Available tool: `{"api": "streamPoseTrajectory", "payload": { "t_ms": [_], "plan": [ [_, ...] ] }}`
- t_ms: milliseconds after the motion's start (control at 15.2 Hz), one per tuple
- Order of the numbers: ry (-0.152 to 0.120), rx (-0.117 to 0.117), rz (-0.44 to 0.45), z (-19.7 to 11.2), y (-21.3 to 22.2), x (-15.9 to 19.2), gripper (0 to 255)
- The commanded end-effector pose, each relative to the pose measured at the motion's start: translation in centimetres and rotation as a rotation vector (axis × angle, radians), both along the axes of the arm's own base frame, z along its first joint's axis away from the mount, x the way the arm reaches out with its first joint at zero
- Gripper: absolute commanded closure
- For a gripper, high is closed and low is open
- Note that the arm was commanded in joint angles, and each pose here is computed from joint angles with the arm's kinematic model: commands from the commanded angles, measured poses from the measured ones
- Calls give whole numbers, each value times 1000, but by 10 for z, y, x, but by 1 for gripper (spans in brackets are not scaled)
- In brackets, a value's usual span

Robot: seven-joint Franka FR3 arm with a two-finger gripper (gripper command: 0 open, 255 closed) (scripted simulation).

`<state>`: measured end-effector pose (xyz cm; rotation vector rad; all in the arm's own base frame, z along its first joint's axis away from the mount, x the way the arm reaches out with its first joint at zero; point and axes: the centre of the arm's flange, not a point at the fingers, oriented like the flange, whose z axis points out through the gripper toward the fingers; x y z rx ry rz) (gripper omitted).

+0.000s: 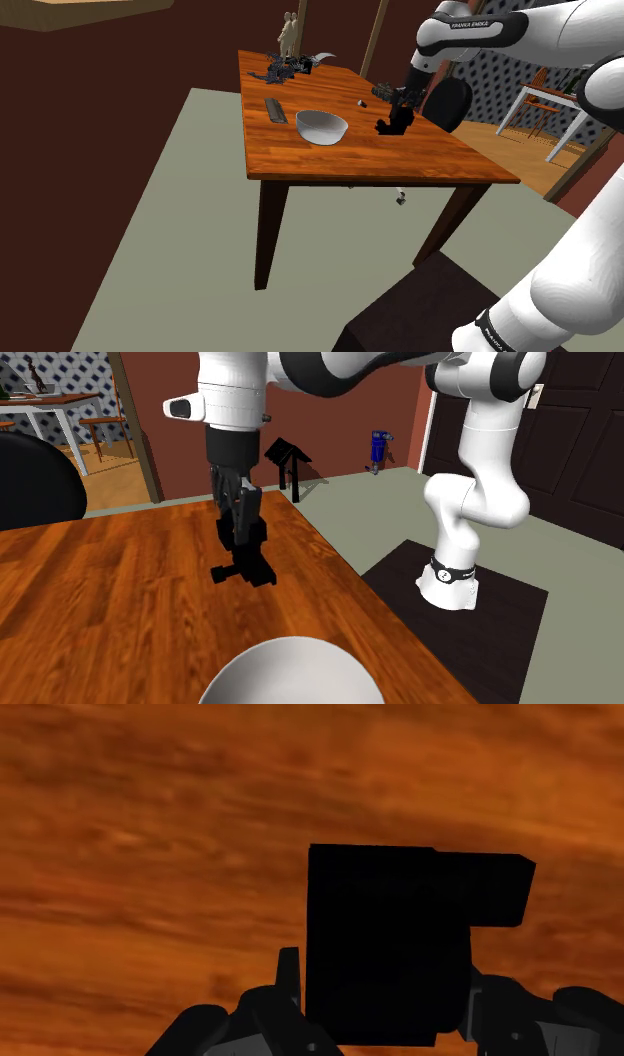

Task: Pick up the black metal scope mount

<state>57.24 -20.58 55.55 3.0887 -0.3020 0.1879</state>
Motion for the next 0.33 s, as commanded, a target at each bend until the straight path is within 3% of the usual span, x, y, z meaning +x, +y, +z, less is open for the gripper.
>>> {"api": "streamPoseTrajectory", "payload": {
  "t_ms": [0,264],
  "plan": [
    [0,0,0,12,0,0,255],
    [0,0,0,23,0,0,255]
  ]
}}
